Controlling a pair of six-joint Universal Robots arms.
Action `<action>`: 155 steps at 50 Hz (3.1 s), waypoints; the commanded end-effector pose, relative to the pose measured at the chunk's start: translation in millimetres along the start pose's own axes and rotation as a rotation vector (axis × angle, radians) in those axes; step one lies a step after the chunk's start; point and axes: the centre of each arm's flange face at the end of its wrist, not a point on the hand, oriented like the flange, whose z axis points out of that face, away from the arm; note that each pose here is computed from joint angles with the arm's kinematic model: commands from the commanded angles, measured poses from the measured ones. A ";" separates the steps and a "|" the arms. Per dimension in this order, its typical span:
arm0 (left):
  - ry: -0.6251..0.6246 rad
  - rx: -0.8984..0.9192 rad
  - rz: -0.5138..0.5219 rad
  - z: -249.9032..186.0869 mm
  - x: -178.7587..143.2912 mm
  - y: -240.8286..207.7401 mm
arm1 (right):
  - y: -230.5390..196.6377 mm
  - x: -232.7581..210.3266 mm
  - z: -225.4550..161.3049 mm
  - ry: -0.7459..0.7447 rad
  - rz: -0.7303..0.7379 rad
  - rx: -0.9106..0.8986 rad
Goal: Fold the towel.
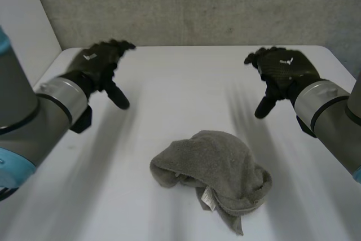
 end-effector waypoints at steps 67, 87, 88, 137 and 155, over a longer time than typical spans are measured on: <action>0.080 -0.221 0.322 -71.6 61.7 140.2 | 101.3 -56.6 2.9 -0.242 -0.230 -0.175; 0.087 -0.019 0.296 -89.6 67.5 76.2 | 78.9 -2.9 -10.2 -0.040 -0.038 -0.045; 0.087 -0.019 0.296 -89.6 67.5 76.1 | 78.9 -2.8 -10.2 -0.039 -0.038 -0.045; 0.296 -0.301 0.251 -57.6 -17.4 123.4 | 83.0 -17.8 -32.6 -0.224 -0.003 -0.131; 0.367 -0.340 0.358 -74.2 -6.8 148.2 | 85.2 -18.2 -32.5 -0.221 -0.004 -0.136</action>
